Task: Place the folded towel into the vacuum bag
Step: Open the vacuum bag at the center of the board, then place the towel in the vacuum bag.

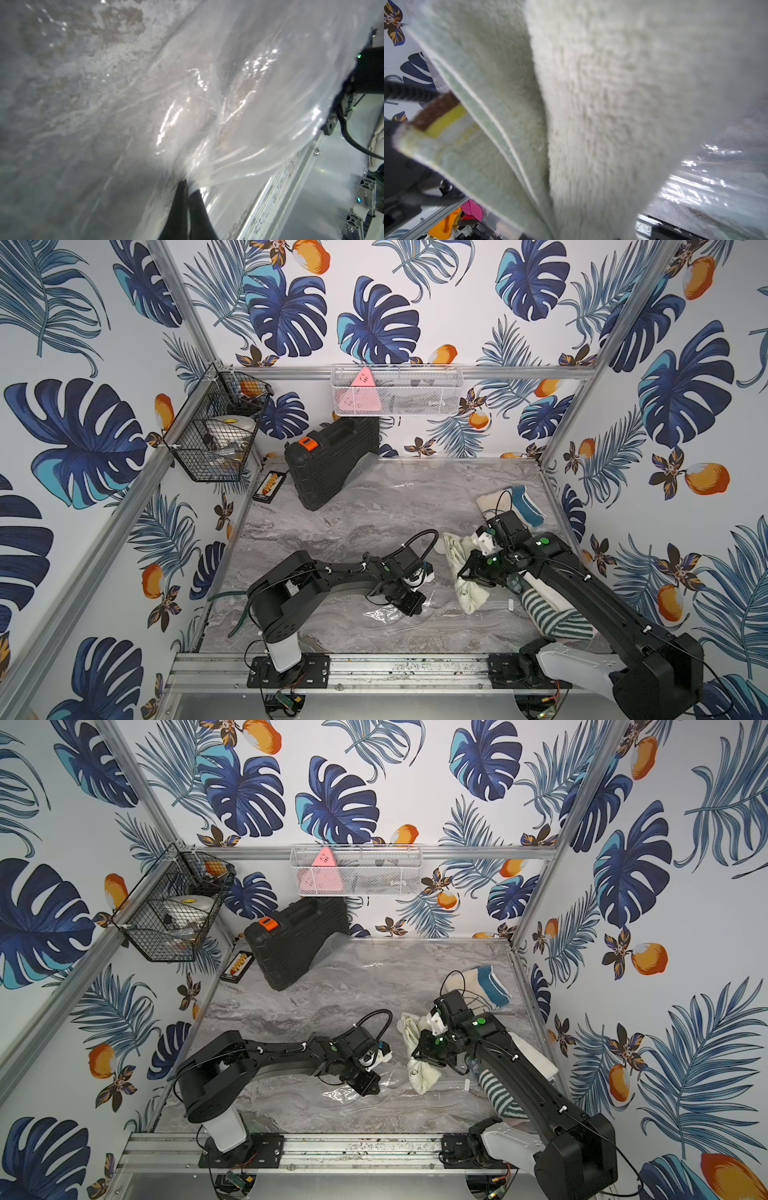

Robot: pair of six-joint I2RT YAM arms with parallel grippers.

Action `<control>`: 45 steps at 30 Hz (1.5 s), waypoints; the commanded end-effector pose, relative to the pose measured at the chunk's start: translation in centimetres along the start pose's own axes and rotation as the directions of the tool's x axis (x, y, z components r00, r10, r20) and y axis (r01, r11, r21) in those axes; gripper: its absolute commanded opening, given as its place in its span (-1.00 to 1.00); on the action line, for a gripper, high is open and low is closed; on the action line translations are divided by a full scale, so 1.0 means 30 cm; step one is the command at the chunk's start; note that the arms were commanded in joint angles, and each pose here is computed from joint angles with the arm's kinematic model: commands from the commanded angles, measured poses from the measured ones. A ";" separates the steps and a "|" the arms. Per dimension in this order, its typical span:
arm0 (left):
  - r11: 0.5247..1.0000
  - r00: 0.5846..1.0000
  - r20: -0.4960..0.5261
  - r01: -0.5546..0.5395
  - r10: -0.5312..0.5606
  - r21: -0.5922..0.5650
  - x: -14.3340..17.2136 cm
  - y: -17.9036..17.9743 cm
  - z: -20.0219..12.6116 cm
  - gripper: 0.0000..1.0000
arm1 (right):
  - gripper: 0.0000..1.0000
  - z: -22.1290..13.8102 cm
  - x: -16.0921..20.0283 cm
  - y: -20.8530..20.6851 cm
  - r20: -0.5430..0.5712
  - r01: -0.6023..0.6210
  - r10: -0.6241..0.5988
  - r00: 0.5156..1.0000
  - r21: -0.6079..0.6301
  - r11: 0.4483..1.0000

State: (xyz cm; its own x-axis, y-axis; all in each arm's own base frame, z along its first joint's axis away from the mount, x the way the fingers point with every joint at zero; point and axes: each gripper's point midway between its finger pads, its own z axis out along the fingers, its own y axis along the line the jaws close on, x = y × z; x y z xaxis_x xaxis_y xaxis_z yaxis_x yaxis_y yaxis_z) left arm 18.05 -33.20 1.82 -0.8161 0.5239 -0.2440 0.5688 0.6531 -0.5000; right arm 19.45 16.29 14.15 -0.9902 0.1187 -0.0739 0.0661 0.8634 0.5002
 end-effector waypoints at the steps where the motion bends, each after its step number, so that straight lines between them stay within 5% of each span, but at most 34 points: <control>1: 0.997 0.995 0.086 0.035 -0.040 0.062 -0.089 -0.033 0.018 -1.00 | -0.88 0.017 0.048 0.029 -0.042 -0.018 0.016 0.999 -0.051 0.999; 8: 0.994 0.984 0.160 0.058 -0.073 0.097 -0.155 -0.047 -0.039 -1.00 | -0.93 0.074 0.117 0.260 -0.028 0.045 -0.052 0.998 -0.202 0.978; 12: 0.988 0.980 0.172 0.076 -0.098 0.132 -0.163 -0.055 -0.041 -1.00 | -0.96 0.158 0.097 0.331 -0.032 -0.047 0.039 0.999 -0.300 0.953; 17: 0.974 0.960 0.239 0.095 -0.144 0.205 -0.189 -0.075 -0.108 -1.00 | -1.00 0.281 0.182 0.127 -0.122 -0.140 0.128 0.984 -0.093 0.986; 23: 0.986 0.930 0.346 0.077 -0.124 0.145 -0.278 -0.040 -0.263 -1.00 | -1.00 0.315 0.341 -0.118 -0.229 -0.136 0.163 0.960 0.130 0.982; 32: 0.987 0.876 0.473 0.018 -0.093 0.161 -0.364 -0.129 -0.440 -1.00 | -1.00 0.276 0.276 -0.147 -0.154 -0.026 0.069 0.986 0.265 0.964; 39: 0.988 0.886 0.452 0.038 -0.103 0.149 -0.344 -0.096 -0.390 -1.00 | -1.00 0.096 0.259 0.096 -0.108 0.149 -0.141 0.984 0.076 0.986; 45: 0.979 0.867 0.481 0.035 -0.130 0.201 -0.377 -0.137 -0.428 -1.00 | -1.00 0.051 0.255 0.279 -0.088 0.110 -0.121 0.989 -0.120 0.987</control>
State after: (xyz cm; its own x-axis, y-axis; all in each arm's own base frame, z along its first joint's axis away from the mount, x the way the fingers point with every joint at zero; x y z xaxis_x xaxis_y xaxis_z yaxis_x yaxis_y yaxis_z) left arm 25.68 -33.84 14.42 -0.8577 0.1494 -0.4919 0.4731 0.6039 -0.6415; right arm 12.73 23.59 15.51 -0.9954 -0.0485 -0.0823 -0.0845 0.8487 0.5221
